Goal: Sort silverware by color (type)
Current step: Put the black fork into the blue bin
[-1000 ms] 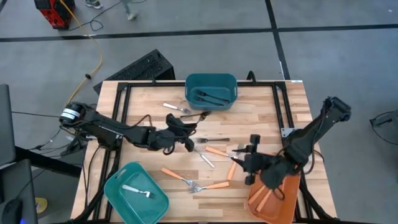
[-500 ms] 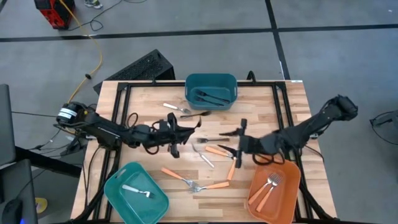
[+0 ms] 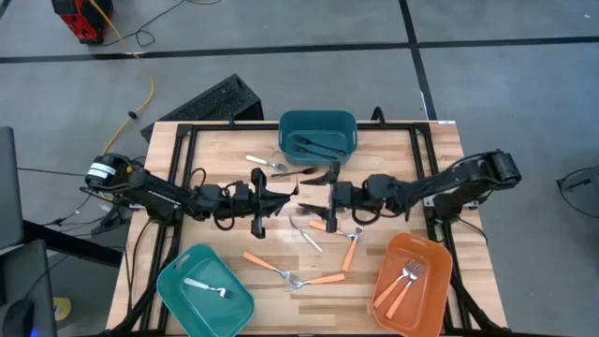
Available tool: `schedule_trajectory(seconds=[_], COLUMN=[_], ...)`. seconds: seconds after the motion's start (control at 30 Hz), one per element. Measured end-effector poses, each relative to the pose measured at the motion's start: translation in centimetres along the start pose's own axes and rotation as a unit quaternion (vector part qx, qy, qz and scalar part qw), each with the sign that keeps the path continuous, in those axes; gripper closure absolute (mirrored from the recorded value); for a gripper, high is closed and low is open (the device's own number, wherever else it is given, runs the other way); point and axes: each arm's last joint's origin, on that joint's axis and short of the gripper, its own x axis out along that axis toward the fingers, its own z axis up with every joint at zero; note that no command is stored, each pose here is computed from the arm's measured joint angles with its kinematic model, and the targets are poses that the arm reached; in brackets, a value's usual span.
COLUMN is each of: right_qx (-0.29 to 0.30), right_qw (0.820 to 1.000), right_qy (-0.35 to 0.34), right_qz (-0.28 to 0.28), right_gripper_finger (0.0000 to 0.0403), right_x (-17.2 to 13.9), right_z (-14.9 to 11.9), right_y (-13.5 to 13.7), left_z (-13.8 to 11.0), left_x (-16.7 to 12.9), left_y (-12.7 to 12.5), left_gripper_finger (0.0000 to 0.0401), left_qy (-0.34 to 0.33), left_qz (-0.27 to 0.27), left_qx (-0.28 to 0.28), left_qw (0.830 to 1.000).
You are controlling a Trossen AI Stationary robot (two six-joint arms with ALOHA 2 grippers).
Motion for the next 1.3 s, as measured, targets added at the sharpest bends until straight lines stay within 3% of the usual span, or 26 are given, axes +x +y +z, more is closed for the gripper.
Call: schedule_trajectory(seconds=[0.23,0.47,1.03,1.17,1.3], right_qx=[0.036,0.021,0.018,0.016,0.016], right_qw=[0.998,0.997,0.997,0.997,0.996], right_qy=[-0.026,-0.039,-0.025,-0.024,-0.025], right_qz=[0.047,0.068,0.076,0.076,0.078], right_gripper_finger=[0.0108,0.0108,0.0115,0.0136,0.0189], right_x=[0.8,1.9,3.6,3.6,3.6], right_z=[-0.7,0.5,-0.4,-0.3,-0.3], right_y=[-0.8,-0.8,-0.9,-0.9,-0.9], left_z=[0.0,0.0,-0.1,-0.1,-0.1], left_x=[0.0,0.1,0.1,0.1,0.1], left_y=[0.1,0.3,0.2,0.2,0.2], left_gripper_finger=[0.0401,0.0401,0.0401,0.0401,0.0401], left_qy=[0.001,-0.001,0.007,0.008,0.008], left_qz=[0.005,0.007,-0.001,-0.001,-0.001], left_qx=[0.006,0.002,0.003,0.003,0.004], left_qw=[1.0,1.0,1.0,1.0,1.0])
